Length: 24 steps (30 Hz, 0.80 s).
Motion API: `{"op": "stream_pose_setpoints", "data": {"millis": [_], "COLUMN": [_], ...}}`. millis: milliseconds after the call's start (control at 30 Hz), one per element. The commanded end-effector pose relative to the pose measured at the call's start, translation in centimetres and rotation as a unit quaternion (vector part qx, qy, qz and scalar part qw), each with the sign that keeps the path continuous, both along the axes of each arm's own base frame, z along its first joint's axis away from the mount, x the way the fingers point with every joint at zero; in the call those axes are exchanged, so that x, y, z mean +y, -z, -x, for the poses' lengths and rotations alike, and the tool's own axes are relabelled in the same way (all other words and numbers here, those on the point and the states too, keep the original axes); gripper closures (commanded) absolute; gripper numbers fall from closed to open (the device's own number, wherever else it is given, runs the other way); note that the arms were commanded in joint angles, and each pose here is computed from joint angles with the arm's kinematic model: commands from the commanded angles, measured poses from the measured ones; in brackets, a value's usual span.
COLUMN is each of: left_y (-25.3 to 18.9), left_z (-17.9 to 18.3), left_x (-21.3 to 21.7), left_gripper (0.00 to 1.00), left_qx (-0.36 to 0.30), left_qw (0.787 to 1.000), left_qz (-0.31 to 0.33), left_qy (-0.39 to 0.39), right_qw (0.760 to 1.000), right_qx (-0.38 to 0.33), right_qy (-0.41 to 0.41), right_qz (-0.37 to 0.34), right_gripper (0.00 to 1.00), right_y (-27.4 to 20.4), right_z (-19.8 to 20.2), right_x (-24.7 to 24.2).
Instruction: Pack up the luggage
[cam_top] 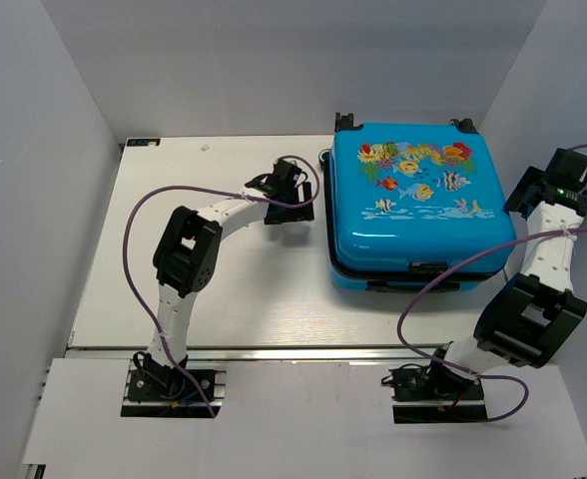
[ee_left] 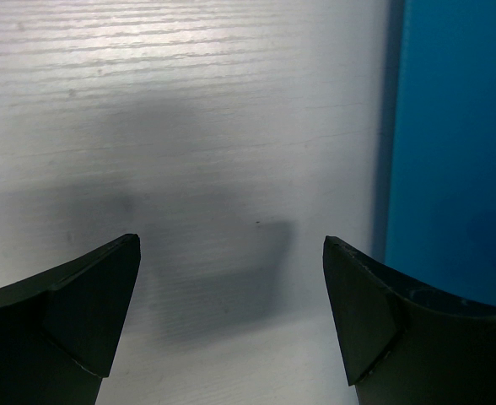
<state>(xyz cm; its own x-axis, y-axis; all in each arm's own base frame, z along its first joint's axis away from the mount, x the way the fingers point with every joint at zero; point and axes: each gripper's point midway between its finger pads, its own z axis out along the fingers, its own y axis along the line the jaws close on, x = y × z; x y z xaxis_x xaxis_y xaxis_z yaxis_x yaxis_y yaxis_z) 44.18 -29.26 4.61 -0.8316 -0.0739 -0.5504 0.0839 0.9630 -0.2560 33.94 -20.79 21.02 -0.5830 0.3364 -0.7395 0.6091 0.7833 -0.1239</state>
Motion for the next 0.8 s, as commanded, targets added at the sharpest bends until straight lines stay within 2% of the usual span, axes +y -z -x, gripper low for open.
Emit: {"op": "stream_pose_setpoints", "data": {"millis": [0,67,100,133,233,333,433,467,633,700,767], "left_y": [-2.9,-2.9,-2.2,-2.4,-1.4,-0.8,-0.6,-0.5,-0.9,-1.1,-1.7], "left_z": [-1.5,-2.0,-1.9,-2.2,-2.6,-2.7,-3.8,-4.2,-6.3,-7.2,-8.0], "left_x": [-2.1,-2.7,-2.7,-2.9,-3.2,-3.9,-3.1,-2.9,-2.7,-1.3,0.8], "left_gripper": [0.02,0.02,0.02,0.02,0.02,0.02,0.02,0.02,0.02,0.02,0.02], "left_qx": [-0.034,-0.035,-0.030,-0.033,-0.027,-0.018,-0.016,-0.011,-0.009,-0.011,-0.019], "left_qw": [0.998,0.998,0.998,0.998,0.998,0.998,0.996,0.995,0.994,0.995,0.996], "left_qz": [0.040,0.047,0.044,0.047,0.044,0.052,0.075,0.089,0.107,0.102,0.087], "left_qy": [0.027,0.034,0.034,0.034,0.034,0.044,0.037,0.038,0.036,0.021,0.001], "right_qw": [0.991,0.971,0.962,0.955,0.937,0.930,0.907,0.908,0.899,0.870,0.854], "right_qx": [-0.039,-0.075,-0.102,-0.108,-0.145,-0.129,-0.132,-0.126,-0.132,-0.139,-0.147], "right_qy": [-0.074,-0.146,-0.176,-0.178,-0.219,-0.228,-0.274,-0.269,-0.304,-0.348,-0.372], "right_qz": [-0.106,-0.173,-0.181,-0.212,-0.232,-0.260,-0.291,-0.294,-0.288,-0.321,-0.333], "right_gripper": [0.11,0.11,0.11,0.11,0.11,0.11,0.11,0.11,0.11,0.11,0.11], "right_y": [2.0,2.6,1.3,2.5,2.0,4.0,5.6,6.5,5.3,3.7,2.8], "right_z": [-1.7,-2.6,-3.3,-2.8,-2.4,-0.9,0.6,1.5,2.2,2.3,2.5], "right_x": [3.7,7.6,8.6,9.9,12.3,14.4,18.4,19.0,21.3,24.3,26.8]}}
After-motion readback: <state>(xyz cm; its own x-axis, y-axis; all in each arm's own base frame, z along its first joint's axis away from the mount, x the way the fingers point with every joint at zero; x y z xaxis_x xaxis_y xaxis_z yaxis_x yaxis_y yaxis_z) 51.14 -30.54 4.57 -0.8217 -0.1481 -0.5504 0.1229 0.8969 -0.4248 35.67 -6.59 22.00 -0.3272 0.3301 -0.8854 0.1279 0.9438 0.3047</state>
